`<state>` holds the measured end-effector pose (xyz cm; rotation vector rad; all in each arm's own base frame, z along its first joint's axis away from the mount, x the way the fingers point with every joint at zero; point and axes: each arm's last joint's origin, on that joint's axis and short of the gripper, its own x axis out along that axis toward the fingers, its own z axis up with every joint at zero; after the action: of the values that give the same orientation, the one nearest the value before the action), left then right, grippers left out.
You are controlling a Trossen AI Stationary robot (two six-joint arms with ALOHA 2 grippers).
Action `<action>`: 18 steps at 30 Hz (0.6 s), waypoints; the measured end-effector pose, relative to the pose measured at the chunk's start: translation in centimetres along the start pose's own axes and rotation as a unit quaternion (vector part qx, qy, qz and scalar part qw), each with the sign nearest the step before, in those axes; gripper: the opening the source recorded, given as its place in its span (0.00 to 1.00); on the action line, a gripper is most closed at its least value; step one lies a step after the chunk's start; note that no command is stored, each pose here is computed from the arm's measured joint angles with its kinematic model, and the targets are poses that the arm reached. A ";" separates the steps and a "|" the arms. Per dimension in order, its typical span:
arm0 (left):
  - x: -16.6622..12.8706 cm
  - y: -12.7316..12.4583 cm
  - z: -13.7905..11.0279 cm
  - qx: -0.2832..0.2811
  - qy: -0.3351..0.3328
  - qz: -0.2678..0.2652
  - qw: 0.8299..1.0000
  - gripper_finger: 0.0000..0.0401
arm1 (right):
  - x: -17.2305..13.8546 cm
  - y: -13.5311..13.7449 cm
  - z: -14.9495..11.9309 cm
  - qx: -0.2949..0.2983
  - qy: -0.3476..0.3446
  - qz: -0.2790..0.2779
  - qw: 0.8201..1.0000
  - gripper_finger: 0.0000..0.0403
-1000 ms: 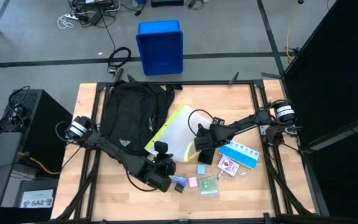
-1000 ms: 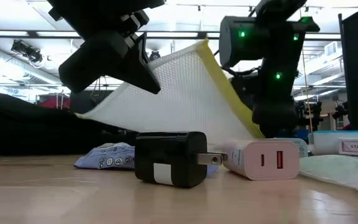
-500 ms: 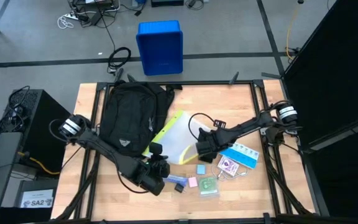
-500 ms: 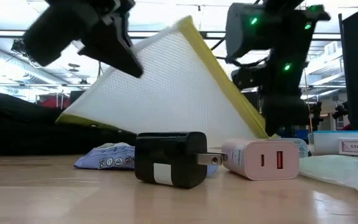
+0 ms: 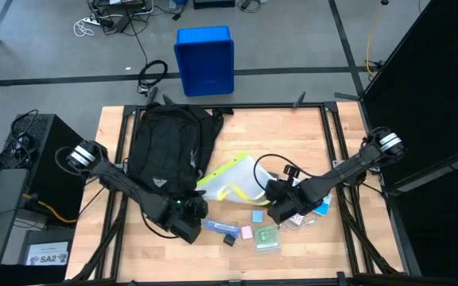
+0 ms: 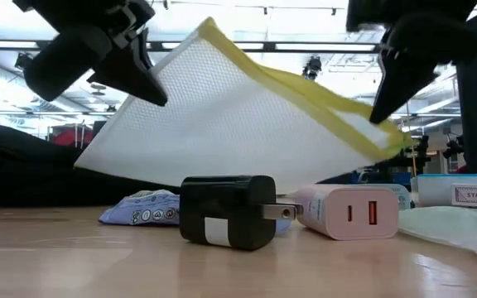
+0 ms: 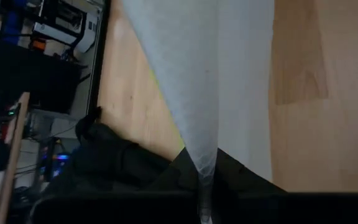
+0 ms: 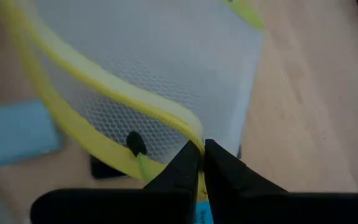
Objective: Unpack backpack
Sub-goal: Open the zip lock bag
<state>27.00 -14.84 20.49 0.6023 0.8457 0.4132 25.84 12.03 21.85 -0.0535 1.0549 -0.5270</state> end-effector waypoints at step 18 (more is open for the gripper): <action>3.1 1.2 -6.3 0.002 -0.114 -0.143 0.983 0.00 | -1.7 1.7 1.2 0.035 -0.172 -0.020 0.984 0.00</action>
<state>23.74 -10.16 16.23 0.5115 0.6993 0.0778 26.81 14.02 23.32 -0.1004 0.6986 -0.5666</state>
